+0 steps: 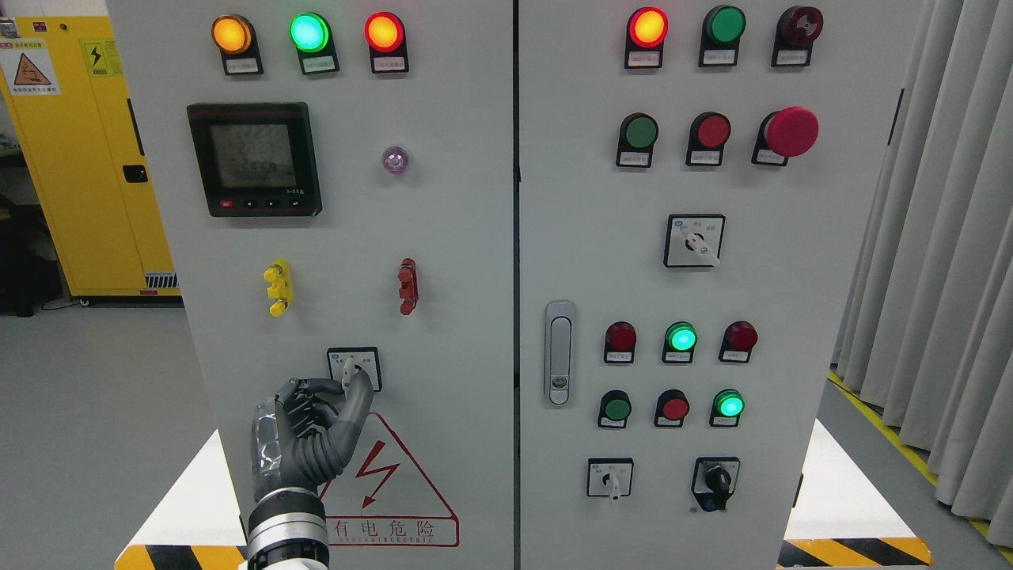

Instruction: Turn on light switch 1

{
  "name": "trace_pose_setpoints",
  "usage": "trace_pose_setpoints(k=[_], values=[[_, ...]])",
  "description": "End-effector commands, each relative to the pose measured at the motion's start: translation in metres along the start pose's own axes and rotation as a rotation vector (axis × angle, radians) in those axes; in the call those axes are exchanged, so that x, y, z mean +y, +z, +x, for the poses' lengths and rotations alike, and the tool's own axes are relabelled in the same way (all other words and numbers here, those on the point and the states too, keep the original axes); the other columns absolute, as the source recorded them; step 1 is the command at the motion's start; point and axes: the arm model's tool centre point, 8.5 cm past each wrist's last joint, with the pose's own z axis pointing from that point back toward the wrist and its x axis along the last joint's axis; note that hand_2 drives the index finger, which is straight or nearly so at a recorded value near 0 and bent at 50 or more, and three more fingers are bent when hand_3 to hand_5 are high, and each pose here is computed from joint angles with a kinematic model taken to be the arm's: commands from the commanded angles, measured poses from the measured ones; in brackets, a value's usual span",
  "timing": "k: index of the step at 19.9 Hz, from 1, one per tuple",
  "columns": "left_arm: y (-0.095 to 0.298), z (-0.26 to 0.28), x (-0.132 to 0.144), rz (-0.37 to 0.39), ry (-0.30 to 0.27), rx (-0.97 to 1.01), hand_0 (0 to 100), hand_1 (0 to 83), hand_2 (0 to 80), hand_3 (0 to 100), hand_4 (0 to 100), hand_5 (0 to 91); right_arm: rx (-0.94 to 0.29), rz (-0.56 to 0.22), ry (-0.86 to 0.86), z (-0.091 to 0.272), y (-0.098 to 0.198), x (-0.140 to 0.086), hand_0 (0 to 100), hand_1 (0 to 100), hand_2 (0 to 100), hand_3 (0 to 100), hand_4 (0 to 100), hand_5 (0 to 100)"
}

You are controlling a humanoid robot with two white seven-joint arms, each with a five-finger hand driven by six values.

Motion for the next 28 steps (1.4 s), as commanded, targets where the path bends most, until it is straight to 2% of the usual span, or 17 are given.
trace_pose_setpoints(k=[1,28], values=[[-0.0013,0.0000,-0.0013,-0.004,-0.003,0.009,26,69.6,60.2,94,88,84.7,-0.001,0.001,0.000,0.0001,0.0000,0.0001,0,50,4,0,0,0],[-0.0035,-0.0027,-0.0039,-0.006,-0.007,0.020,30,65.4,61.7,95,89,85.1,-0.001,0.001,0.000,0.0001,0.0000,0.0001,0,50,4,0,0,0]])
